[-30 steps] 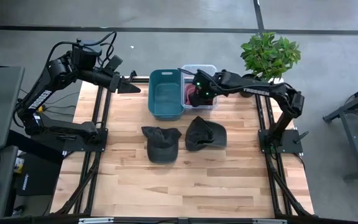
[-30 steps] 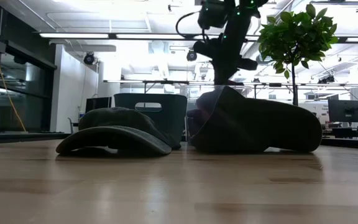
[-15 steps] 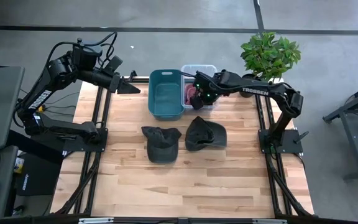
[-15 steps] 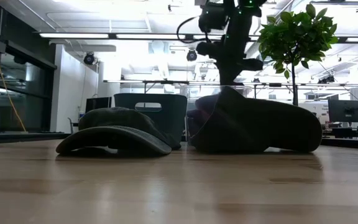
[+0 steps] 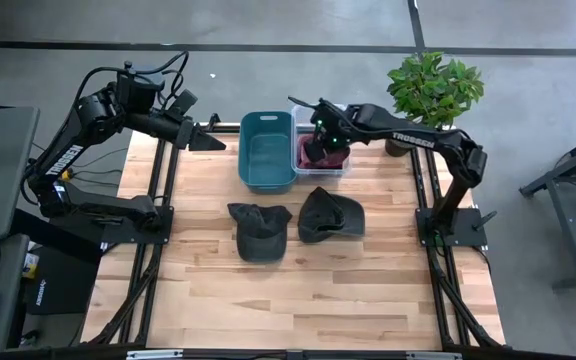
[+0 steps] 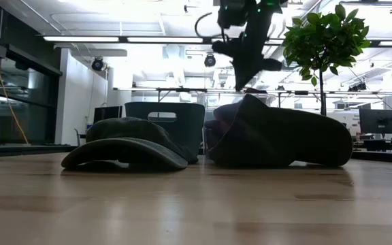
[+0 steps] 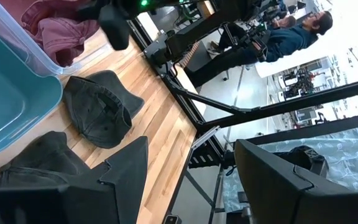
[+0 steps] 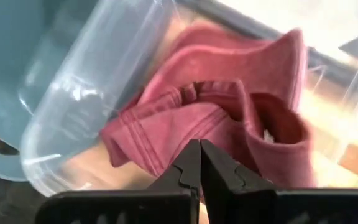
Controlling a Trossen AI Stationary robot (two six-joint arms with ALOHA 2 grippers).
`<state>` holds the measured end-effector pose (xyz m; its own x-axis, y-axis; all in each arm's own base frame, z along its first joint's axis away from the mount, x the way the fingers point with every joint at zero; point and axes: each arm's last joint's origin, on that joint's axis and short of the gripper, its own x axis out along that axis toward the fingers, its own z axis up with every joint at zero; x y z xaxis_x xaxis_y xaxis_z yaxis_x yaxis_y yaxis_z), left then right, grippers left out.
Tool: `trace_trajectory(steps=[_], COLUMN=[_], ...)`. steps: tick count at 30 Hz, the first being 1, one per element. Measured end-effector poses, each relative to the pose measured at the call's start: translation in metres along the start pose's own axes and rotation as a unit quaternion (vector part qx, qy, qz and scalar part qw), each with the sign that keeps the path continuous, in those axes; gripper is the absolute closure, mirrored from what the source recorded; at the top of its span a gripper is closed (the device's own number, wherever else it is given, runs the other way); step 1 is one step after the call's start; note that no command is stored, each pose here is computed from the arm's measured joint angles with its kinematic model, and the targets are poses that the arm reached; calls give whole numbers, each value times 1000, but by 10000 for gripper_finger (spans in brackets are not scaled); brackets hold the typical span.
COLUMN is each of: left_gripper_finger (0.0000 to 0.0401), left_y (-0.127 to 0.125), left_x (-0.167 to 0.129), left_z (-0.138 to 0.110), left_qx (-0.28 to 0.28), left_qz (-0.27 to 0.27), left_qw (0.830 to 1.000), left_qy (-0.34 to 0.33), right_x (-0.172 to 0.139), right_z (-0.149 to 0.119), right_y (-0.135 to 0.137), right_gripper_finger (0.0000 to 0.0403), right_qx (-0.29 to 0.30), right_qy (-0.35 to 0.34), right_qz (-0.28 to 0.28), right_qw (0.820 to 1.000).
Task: Pick & Place hat
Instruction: Put the red cap into the transparent bin
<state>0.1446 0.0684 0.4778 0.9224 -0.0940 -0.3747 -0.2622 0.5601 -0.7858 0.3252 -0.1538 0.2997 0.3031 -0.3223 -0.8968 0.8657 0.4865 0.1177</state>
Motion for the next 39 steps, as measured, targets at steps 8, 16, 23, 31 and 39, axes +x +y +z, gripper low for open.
trace_trajectory(steps=[8,16,23,31,39], left_gripper_finger=[176,176,176,176,176], left_y=[0,0,0,0,2], left_x=[0,0,0,0,0], left_z=[0,0,0,0,-2], left_qx=[0,2,2,-1,-9], left_qz=[0,0,0,1,13], left_qw=[1000,1000,1000,1000,1000], left_qy=[0,0,0,1,6], right_x=[20,19,22,28,-2], right_z=[-13,-22,-18,-12,1], right_y=[-1,-6,-10,-2,0], right_gripper_finger=[403,403,403,403,403], right_qx=[-6,-25,-34,-60,-55], right_qy=[48,83,80,62,17], right_qz=[-8,-46,-51,-10,3], right_qw=[999,995,995,996,998])
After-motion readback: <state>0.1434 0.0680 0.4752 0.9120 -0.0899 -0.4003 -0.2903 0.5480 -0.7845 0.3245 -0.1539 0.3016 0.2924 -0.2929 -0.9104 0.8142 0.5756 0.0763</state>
